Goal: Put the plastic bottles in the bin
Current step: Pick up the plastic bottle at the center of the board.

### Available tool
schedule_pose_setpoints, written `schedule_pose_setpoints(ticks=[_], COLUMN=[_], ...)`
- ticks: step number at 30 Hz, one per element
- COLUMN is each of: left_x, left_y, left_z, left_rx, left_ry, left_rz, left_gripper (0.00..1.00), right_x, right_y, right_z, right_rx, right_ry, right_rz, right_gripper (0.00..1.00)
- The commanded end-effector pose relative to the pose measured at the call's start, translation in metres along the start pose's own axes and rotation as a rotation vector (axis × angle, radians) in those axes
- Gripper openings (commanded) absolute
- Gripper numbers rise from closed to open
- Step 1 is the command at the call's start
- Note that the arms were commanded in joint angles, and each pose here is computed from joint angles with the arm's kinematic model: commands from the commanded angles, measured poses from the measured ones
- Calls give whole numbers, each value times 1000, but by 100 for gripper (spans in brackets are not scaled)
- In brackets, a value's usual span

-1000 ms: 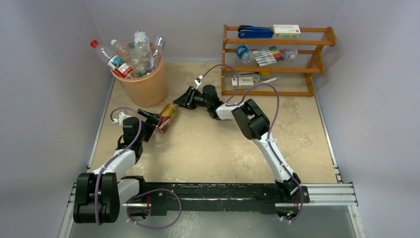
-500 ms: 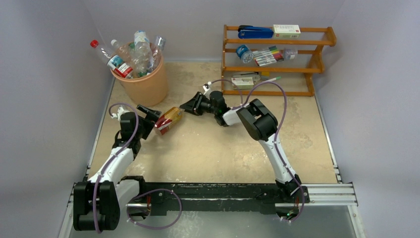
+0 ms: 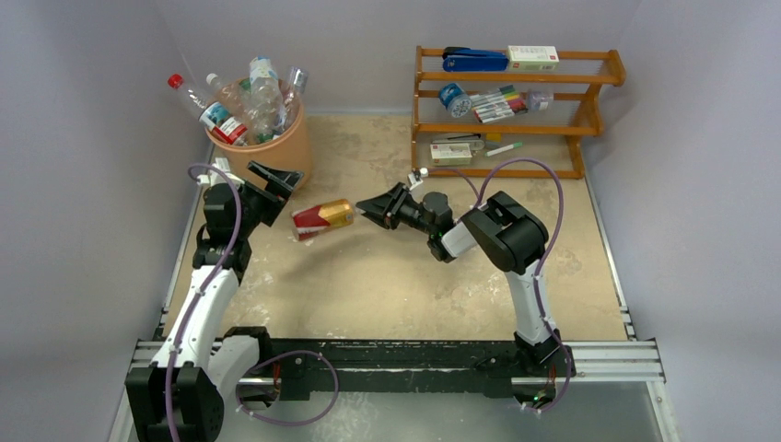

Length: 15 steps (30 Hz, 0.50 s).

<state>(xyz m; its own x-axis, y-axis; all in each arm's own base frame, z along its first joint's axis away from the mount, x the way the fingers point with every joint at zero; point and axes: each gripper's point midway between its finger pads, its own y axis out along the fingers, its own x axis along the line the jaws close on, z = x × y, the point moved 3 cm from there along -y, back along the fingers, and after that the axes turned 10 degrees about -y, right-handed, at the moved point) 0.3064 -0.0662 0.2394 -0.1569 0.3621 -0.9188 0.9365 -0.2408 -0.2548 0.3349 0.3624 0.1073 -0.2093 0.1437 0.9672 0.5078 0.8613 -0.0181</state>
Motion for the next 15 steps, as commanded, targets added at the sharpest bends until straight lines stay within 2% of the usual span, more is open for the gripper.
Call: schedule_pose_setpoints(ticks=[1, 5, 15], left_x=[-39, -38, -47], left_y=[-21, -35, -49], left_z=[-8, -19, -19], left_rx=[-13, -73, -98], left_ry=[75, 135, 115], left_rz=[73, -4, 27], left_gripper=[98, 98, 100], right_x=[48, 46, 64], right_y=[-13, -24, -44], right_z=[-7, -9, -28], right_rx=[-60, -91, -185], right_ry=[33, 42, 176], right_rz=[-183, -160, -284], right_gripper=[26, 26, 27])
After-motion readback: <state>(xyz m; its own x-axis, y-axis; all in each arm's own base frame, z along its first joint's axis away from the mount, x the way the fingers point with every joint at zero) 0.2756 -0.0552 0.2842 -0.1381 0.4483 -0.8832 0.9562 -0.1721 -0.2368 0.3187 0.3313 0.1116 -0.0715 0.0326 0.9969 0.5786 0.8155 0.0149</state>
